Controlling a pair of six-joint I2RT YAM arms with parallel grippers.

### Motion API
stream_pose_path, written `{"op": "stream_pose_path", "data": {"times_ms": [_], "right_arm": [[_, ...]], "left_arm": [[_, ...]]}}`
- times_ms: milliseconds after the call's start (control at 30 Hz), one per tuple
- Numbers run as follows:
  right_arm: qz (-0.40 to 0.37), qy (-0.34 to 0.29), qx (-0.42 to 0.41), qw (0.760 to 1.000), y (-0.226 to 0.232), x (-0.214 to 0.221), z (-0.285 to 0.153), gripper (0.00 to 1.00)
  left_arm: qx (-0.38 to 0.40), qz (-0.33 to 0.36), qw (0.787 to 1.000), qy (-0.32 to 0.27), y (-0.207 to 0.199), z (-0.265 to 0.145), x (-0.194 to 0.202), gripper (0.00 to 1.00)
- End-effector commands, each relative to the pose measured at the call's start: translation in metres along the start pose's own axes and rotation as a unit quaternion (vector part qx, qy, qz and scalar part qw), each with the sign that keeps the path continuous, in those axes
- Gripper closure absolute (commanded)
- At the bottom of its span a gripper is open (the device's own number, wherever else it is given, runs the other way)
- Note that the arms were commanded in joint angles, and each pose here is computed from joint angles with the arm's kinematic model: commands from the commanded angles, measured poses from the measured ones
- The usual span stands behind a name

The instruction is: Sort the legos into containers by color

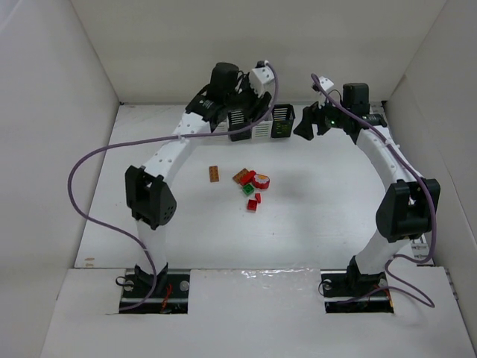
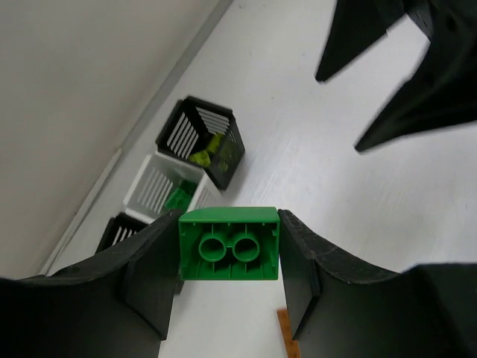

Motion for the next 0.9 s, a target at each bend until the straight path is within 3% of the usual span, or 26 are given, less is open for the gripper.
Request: {"op": "stream_pose_path", "data": {"times_ms": [0,33,100,267,867], "right_arm": [[-0.001,-0.034,0.030,0.999,-0.016,-0.021,-0.007,0.19],[-0.002,-0.037,0.036,0.999,-0.020,-0.022,-0.009,0.19],[0.003,-0.036,0.041,0.999,-0.022,-0.022,-0.009,0.19],[0.003,-0.034,0.045,0.998,-0.023,-0.021,-0.009,0.19],[0.003,-0.032,0.050,0.998,-0.026,-0.021,-0.008,0.19]], "left_arm": [[-0.010,-0.066,0.998,0.008,0.014,0.037,0.008,0.76],[-0.013,-0.085,0.996,0.019,0.025,0.054,0.022,0.76],[-0.026,-0.078,0.997,-0.005,0.035,0.062,0.006,0.76],[-0.042,-0.075,0.996,-0.010,0.052,0.089,0.022,0.76],[-0.097,-0.083,0.990,-0.060,0.096,0.101,0.014,0.78]]}}
Point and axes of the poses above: each gripper's point midway between its finger pads, its own z axis out along the fingers, its own y axis along the line the jaws close on, x = y × z, the point moved 1 cm from there along -z, back along the fingers, and after that the axes turned 10 degrees about -z, right-handed, at the moved point
